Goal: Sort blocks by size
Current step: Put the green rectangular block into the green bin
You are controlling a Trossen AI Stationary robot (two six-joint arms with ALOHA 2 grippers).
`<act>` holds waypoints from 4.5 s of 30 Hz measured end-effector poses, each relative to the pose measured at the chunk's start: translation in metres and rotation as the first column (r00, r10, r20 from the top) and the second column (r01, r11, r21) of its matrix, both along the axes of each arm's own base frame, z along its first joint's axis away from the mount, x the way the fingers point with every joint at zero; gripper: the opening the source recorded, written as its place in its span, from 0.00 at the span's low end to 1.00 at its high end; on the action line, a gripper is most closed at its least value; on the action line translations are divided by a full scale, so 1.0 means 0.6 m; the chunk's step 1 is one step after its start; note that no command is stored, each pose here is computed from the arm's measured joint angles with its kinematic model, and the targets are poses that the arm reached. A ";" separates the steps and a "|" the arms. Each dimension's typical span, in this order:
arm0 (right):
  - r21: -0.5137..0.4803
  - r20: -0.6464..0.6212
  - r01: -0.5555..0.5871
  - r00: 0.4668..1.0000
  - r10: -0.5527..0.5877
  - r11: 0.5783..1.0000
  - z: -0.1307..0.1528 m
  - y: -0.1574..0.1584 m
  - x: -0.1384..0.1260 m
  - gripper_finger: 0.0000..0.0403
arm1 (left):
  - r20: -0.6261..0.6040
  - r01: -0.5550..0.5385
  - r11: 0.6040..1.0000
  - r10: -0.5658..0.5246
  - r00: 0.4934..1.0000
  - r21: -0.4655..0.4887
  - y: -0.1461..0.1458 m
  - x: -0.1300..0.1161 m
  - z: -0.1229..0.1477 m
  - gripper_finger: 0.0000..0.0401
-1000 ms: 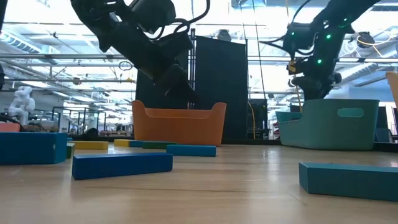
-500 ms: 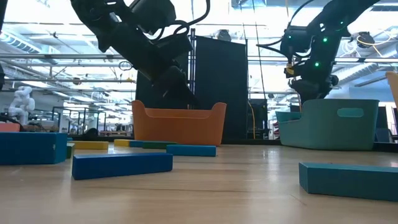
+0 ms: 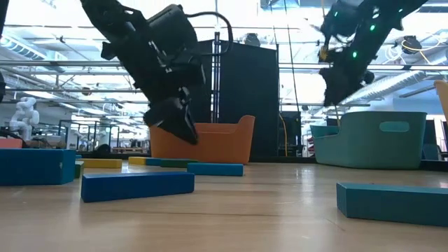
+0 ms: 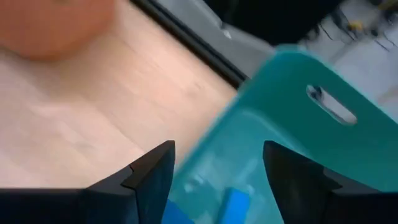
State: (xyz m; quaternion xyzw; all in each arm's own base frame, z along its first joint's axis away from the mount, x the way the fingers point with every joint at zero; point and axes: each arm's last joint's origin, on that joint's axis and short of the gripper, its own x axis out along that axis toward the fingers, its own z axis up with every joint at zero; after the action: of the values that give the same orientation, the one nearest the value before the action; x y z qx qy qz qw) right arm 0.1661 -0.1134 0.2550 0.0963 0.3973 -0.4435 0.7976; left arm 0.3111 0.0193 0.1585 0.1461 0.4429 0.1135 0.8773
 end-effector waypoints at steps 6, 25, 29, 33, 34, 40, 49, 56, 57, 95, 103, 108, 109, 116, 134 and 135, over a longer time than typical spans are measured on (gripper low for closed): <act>-0.005 0.231 -0.185 0.956 0.181 0.983 0.037 0.030 0.004 0.57 | -0.029 0.071 0.993 -0.074 0.997 -0.097 0.026 -0.008 -0.009 0.42; -0.013 0.314 -0.402 0.868 0.386 0.915 0.050 0.088 0.026 0.57 | -0.048 0.141 0.966 -0.155 0.987 -0.215 0.086 0.004 -0.071 0.42; -0.020 0.320 -0.413 0.860 0.397 0.911 0.051 0.092 0.028 0.57 | -0.042 0.141 0.965 -0.153 0.987 -0.222 0.089 0.009 -0.083 0.42; -0.012 0.321 -0.420 0.858 0.401 0.908 0.049 0.095 0.033 0.57 | -0.027 0.123 0.965 -0.133 0.991 -0.233 0.089 0.010 -0.082 0.40; -0.007 0.320 -0.421 0.859 0.401 0.907 0.047 0.096 0.035 0.57 | -0.023 0.125 0.965 -0.133 0.991 -0.231 0.089 0.010 -0.080 0.39; 0.044 0.275 -0.431 0.872 0.404 0.901 0.027 0.097 0.055 0.57 | 0.012 0.130 0.968 -0.131 0.991 -0.216 0.090 0.011 -0.069 0.22; 0.123 0.205 -0.452 0.882 0.423 0.883 -0.010 0.108 0.089 0.57 | 0.075 0.099 0.969 -0.084 0.994 -0.225 0.089 0.017 -0.063 0.22; 0.143 0.201 -0.475 0.873 0.445 0.868 -0.024 0.123 0.108 0.57 | 0.229 0.121 0.974 -0.075 0.971 -0.194 0.086 0.027 -0.021 0.23; 0.142 0.200 -0.479 0.871 0.449 0.866 -0.025 0.126 0.110 0.57 | 0.246 0.116 0.973 -0.065 0.967 -0.198 0.086 0.026 -0.013 0.23; -0.524 0.539 -0.510 0.421 0.729 0.682 -0.034 0.169 0.128 0.71 | 0.911 0.427 0.902 -0.228 0.343 0.065 0.031 0.034 0.187 0.24; -0.539 0.554 -0.522 0.371 0.745 0.661 -0.026 0.168 0.146 0.75 | 0.926 0.424 0.901 -0.233 0.295 0.092 0.033 0.047 0.170 0.24; -0.533 0.540 -0.522 0.396 0.743 0.666 -0.026 0.159 0.174 0.74 | 0.935 0.432 0.899 -0.208 0.285 0.069 0.034 0.054 0.156 0.24; -0.533 0.538 -0.522 0.398 0.743 0.666 -0.026 0.157 0.178 0.73 | 0.936 0.432 0.899 -0.209 0.284 0.069 0.034 0.055 0.155 0.24; -0.520 0.550 -0.560 0.358 0.755 0.645 -0.020 0.149 0.206 0.72 | 0.932 0.432 0.899 -0.211 0.294 0.067 0.034 0.056 0.152 0.24; -0.505 0.562 -0.567 0.355 0.747 0.650 -0.019 0.148 0.212 0.27 | 0.930 0.428 0.901 -0.211 0.302 0.066 0.033 0.056 0.151 0.24; -0.507 0.559 -0.567 0.356 0.748 0.649 -0.019 0.148 0.212 0.26 | 0.930 0.423 0.904 -0.206 0.304 0.062 0.033 0.056 0.151 0.24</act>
State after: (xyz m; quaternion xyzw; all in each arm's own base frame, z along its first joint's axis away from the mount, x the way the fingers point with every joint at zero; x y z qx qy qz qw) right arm 0.2931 -0.0248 0.2434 0.0049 -0.0057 -0.0467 0.9989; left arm 0.3449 0.0390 0.2491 0.0555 -0.1506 -0.0429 0.9861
